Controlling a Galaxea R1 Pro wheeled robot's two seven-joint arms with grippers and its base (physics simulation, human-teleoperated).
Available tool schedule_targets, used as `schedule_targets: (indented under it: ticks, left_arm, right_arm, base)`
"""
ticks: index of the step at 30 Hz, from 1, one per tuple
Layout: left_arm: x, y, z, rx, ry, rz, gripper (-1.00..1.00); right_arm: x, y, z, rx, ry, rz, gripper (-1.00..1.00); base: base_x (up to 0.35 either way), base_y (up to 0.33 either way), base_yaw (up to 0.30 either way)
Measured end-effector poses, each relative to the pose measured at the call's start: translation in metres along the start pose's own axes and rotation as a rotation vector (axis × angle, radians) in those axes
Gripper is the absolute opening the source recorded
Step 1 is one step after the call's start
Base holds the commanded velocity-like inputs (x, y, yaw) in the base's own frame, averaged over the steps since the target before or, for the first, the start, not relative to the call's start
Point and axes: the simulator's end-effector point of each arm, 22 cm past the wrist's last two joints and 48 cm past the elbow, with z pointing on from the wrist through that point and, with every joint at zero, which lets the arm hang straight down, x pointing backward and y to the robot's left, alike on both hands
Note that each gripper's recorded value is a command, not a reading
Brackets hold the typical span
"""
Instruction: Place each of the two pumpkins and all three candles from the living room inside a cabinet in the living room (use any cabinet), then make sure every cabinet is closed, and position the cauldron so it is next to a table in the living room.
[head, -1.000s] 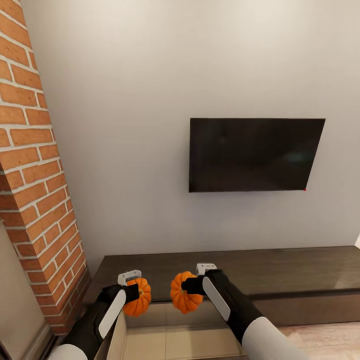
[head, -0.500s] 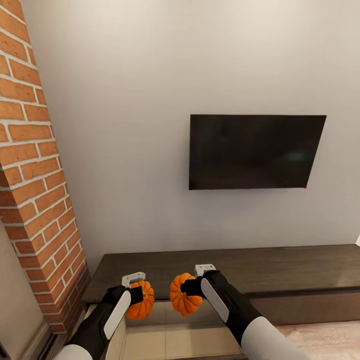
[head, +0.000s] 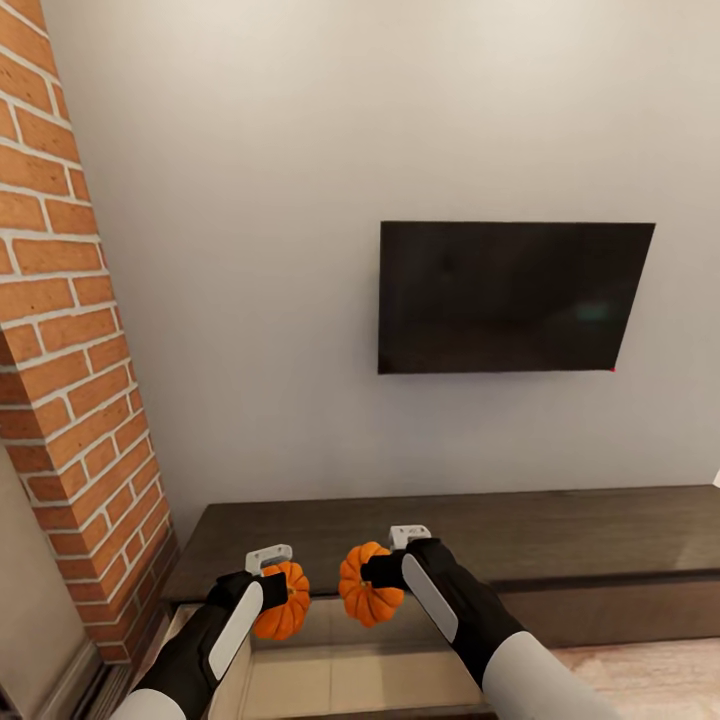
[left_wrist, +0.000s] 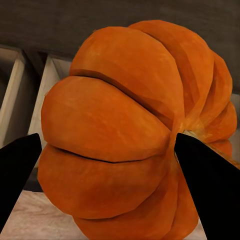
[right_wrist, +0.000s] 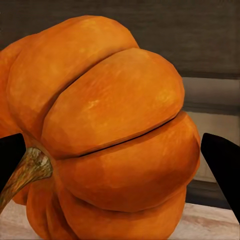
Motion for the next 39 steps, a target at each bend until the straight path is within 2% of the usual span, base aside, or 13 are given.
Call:
schedule_targets:
  ticks: [9,15,39]
  left_arm:
    - [0.009,0.002,0.011,0.001,0.0,0.001,-1.0]
    - [0.013,0.008,0.019,-0.006,-0.002,0.003,-1.0]
    - [0.039,0.015,0.051,-0.007,-0.003,0.002,-1.0]
  right_arm:
    - [0.006,0.001,0.01,-0.01,-0.008,0.0,-1.0]
    - [-0.001,0.005,0.011,-0.025,-0.036,0.006,-1.0]
    - [0.024,0.002,0.041,-0.035,-0.041,0.001,-1.0]
  base:
    - [0.0,0.0,0.0]
    - [0.0,0.0,0.0]
    - [0.0,0.0,0.0]
